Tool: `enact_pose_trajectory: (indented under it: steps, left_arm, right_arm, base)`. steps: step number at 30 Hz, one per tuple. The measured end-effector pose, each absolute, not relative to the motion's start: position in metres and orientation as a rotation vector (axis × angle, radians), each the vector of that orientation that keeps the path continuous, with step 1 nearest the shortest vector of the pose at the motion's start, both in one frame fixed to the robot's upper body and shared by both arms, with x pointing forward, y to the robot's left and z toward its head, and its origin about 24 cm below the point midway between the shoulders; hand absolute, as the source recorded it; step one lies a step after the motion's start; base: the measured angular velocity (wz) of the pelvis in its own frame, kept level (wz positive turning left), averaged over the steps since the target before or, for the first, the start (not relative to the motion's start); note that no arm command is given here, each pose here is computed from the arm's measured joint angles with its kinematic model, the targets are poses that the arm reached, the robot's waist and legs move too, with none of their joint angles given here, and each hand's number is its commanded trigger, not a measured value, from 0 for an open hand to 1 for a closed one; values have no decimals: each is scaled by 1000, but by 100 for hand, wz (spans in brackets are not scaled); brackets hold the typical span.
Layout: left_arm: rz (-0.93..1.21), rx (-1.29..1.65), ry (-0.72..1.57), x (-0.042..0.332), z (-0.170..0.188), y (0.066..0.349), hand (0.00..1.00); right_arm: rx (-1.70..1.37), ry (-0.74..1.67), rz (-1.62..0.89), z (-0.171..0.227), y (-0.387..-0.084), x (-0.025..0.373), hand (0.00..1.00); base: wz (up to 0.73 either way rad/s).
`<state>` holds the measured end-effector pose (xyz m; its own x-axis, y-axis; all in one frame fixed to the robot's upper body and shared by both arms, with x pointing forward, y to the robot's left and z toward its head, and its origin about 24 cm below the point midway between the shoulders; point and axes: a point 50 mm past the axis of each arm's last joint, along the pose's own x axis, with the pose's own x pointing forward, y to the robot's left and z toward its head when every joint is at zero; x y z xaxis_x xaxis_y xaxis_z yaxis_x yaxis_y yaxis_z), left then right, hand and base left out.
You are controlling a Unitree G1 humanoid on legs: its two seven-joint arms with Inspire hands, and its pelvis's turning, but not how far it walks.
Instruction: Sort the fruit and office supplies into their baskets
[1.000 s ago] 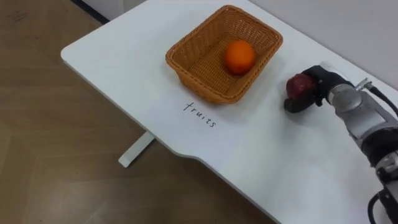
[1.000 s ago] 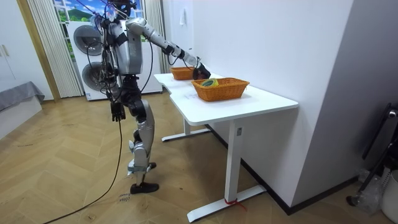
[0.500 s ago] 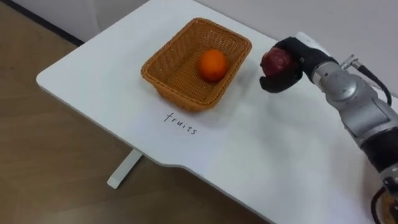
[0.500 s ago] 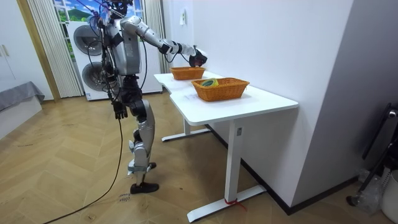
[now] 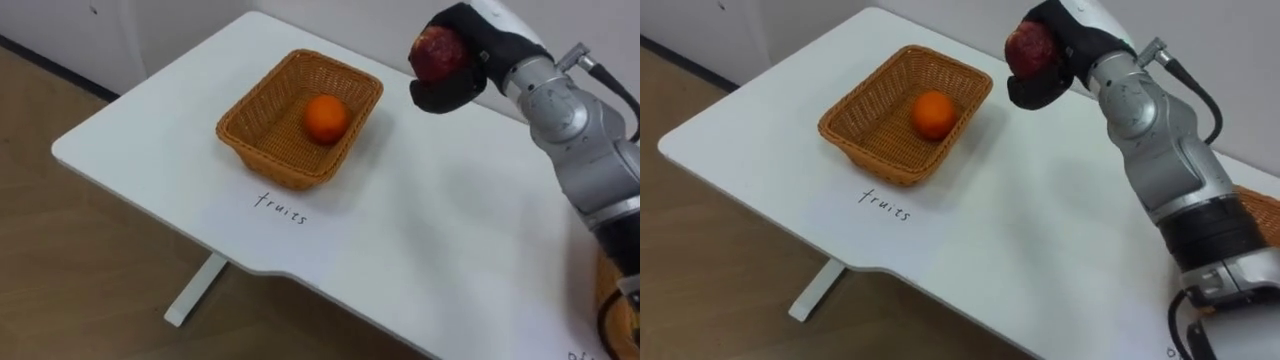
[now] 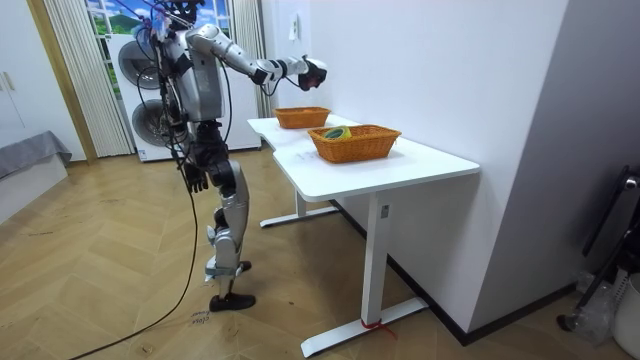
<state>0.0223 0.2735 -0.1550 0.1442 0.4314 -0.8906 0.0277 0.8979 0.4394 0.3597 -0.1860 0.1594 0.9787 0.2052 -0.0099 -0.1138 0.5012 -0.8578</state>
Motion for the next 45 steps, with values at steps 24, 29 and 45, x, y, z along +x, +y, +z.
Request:
enact_pose_trajectory:
  steps: [24,29,45]
  left_arm:
    - [290,382,1447,14,-154,276,0]
    - [295,383,1463,8,-154,277,0]
    - [313,378,1463,1,-152,280,0]
  right_arm:
    - [-1024,-62,393,143,-135,354,100]
    - [-1046,-50,439,136,-128,351,100]
    - [-1039,93,438,106,-138,357,0]
  base:
    - [7]
    - [12]
    - [1]
